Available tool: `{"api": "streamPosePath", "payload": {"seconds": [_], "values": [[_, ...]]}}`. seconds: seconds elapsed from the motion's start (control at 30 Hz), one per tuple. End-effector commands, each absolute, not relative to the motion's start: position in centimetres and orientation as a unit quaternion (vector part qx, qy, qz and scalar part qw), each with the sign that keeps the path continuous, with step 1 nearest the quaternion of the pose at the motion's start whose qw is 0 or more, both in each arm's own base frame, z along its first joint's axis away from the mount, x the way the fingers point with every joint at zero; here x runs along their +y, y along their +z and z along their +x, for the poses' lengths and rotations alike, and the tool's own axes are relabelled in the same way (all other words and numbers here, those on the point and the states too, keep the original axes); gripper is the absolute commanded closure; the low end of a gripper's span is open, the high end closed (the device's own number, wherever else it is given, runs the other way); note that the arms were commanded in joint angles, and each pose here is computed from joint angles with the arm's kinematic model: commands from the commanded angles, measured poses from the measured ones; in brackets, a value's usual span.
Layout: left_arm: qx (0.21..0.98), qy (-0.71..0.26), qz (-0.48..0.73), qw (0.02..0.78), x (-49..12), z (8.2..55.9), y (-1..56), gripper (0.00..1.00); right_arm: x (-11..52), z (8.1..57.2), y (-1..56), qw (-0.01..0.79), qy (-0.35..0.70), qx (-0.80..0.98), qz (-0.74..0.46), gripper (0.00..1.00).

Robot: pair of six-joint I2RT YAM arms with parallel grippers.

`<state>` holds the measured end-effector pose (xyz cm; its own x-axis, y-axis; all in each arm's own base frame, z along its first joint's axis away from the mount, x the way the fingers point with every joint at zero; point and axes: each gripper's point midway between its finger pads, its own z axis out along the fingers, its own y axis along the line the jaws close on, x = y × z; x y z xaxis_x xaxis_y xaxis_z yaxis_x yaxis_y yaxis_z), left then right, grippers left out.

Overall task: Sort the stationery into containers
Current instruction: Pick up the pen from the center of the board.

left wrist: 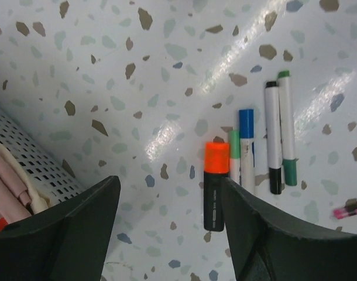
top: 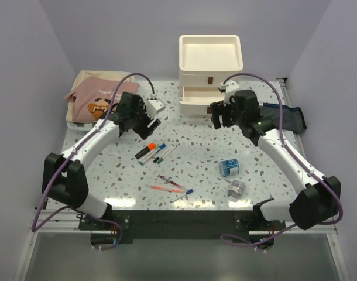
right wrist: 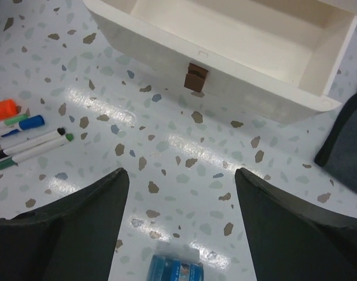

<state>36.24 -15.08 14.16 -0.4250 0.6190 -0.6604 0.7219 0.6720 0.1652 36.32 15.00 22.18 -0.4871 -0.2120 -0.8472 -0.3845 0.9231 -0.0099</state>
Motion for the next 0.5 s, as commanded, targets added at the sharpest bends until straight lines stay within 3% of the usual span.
{"api": "streamPosePath", "payload": {"seconds": [0.0, 0.17, 0.47], "values": [[0.83, -0.024, 0.465, 0.307, -13.4, 36.4, 13.3, 0.28, 16.8, 37.4, 24.9, 0.5, 0.121, 0.832, -0.208, 0.17], [0.846, -0.037, 0.469, 0.25, -13.2, 35.5, 10.2, 0.31, 16.3, 39.5, 26.2, 0.524, 0.117, 0.826, -0.175, 0.16], [0.85, -0.011, 0.469, 0.24, -12.7, 36.3, 8.1, 0.3, 16.4, 40.1, 26.3, 0.535, 0.138, 0.813, -0.185, 0.16]]}}
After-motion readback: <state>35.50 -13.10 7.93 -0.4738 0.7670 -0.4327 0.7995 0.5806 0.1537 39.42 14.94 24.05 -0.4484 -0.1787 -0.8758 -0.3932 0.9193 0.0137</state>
